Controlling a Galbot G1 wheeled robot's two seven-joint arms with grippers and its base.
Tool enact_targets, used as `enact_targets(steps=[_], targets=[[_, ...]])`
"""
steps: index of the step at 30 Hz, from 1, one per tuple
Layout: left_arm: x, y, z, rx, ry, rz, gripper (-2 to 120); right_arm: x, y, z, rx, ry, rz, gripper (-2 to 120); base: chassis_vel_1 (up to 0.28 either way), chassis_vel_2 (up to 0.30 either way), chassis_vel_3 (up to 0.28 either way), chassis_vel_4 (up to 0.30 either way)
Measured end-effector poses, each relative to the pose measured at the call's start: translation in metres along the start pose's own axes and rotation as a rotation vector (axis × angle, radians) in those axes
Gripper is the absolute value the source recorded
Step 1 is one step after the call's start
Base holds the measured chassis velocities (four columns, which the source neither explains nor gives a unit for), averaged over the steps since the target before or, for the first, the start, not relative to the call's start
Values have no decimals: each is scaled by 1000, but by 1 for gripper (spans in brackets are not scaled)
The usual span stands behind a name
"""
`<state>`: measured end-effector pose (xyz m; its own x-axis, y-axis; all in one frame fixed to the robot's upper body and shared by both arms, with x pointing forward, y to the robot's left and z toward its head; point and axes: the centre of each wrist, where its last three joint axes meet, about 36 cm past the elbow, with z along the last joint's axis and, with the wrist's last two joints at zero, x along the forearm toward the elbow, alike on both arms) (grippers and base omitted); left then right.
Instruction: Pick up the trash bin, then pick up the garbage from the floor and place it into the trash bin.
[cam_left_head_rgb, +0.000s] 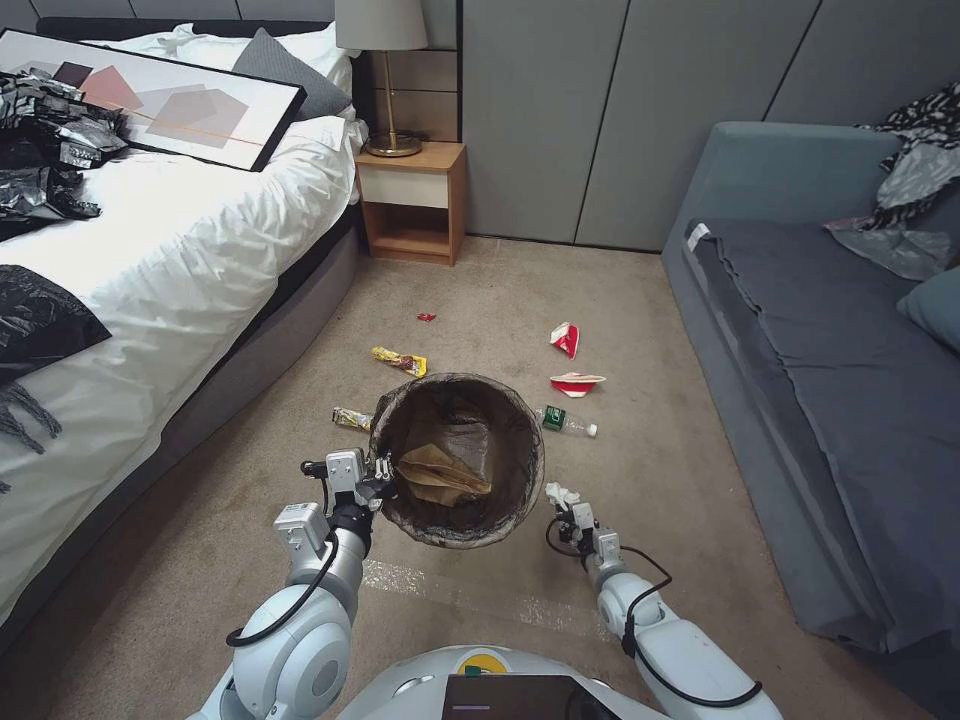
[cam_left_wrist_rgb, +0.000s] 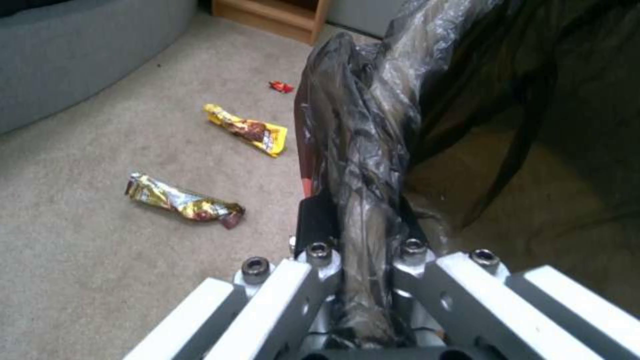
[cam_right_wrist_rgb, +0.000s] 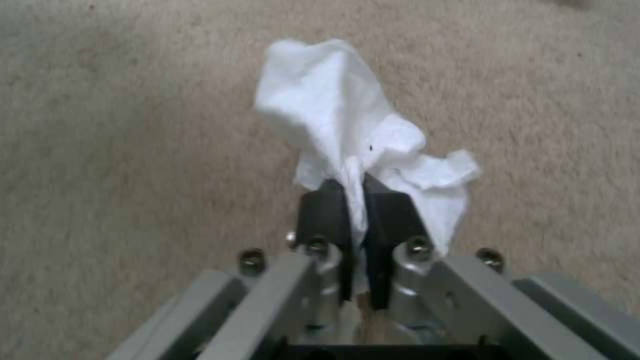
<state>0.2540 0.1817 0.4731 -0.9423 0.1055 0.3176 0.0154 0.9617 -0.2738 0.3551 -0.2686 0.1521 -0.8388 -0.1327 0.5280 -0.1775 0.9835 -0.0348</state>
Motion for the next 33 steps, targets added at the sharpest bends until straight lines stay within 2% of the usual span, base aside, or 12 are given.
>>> enact_targets(steps=[13,15,16,17,20,21,22,24,25,28,29,33], targets=[[0,-1,1,3,8,8,2,1,-4,-15,-4,-42,34,0,0,0,0,0],[0,-2,3,3,17,13,2,5,-12,-40,-11,-110,65,0,0,0,0,0],[0,-2,3,3,17,13,2,5,-12,-40,-11,-110,65,0,0,0,0,0],[1,-3,5,1,26,18,2,11,-20,-67,-17,-182,92,0,0,0,0,0],[1,-4,7,2,36,22,2,24,-31,-110,-32,-282,140,0,0,0,0,0],[1,-4,7,2,36,22,2,24,-31,-110,-32,-282,140,0,0,0,0,0],[1,-4,9,1,43,25,2,34,-35,-142,-46,-358,170,0,0,0,0,0],[0,-4,11,-1,51,25,2,48,-35,-178,-58,-460,189,0,0,0,0,0],[0,-4,11,-1,51,25,2,48,-35,-178,-58,-460,189,0,0,0,0,0],[0,-4,13,-4,61,27,2,71,-33,-221,-66,-598,208,0,0,0,0,0],[0,-4,13,-4,61,27,2,71,-33,-221,-66,-598,208,0,0,0,0,0],[-1,-3,15,-6,72,28,2,97,-30,-252,-68,-716,194,0,0,0,0,0]])
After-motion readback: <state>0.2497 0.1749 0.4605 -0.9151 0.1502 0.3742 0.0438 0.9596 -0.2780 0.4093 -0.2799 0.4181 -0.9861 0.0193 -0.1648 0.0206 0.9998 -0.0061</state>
